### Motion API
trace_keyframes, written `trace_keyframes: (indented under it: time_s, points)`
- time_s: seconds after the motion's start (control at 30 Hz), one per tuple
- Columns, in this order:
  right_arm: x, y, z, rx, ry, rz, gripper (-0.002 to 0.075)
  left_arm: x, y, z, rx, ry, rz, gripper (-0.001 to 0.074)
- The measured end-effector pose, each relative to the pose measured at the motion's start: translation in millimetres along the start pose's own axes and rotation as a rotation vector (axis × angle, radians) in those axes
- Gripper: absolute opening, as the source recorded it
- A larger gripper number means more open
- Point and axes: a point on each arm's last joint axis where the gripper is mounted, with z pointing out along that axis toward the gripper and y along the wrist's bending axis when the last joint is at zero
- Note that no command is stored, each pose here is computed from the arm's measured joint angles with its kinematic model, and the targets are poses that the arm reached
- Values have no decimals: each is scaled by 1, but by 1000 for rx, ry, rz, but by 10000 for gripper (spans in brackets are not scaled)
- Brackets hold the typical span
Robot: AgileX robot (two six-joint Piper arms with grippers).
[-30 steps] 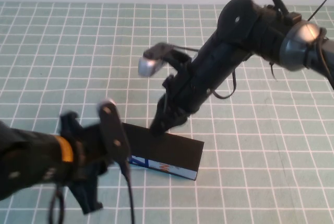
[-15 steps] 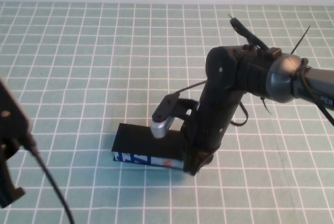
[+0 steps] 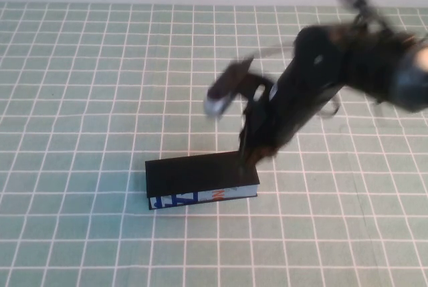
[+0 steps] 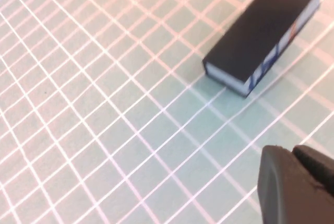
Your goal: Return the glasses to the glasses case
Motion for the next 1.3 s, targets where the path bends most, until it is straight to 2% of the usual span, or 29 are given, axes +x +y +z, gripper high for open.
trace_keyframes:
  time_s: [0.13, 0.3, 0.47, 0.6, 0.77, 0.97, 1.1, 1.3]
  points:
    - [-6, 4, -78, 203, -201, 71, -13, 8, -5, -20, -9, -74, -118, 1]
    - [12, 22, -184, 375, -452, 153, -13, 20, -4, -37, -68, -112, -226, 1]
    - [56, 58, -262, 467, -667, 195, -13, 34, 3, -50, -211, -186, -377, 1]
    - [107, 94, -284, 485, -801, 239, -13, 50, 1, -39, -249, -231, -475, 1]
    - [183, 133, -268, 503, -958, 278, -13, 67, -13, -5, -170, -233, -548, 1]
    - [260, 157, -200, 464, -984, 365, -13, 80, -24, 23, -117, -240, -513, 1]
    - [286, 160, -162, 462, -960, 369, -13, 77, -23, 24, -117, -291, -502, 1]
    - [296, 164, -144, 416, -927, 401, -13, 71, -22, 22, -121, -354, -494, 1]
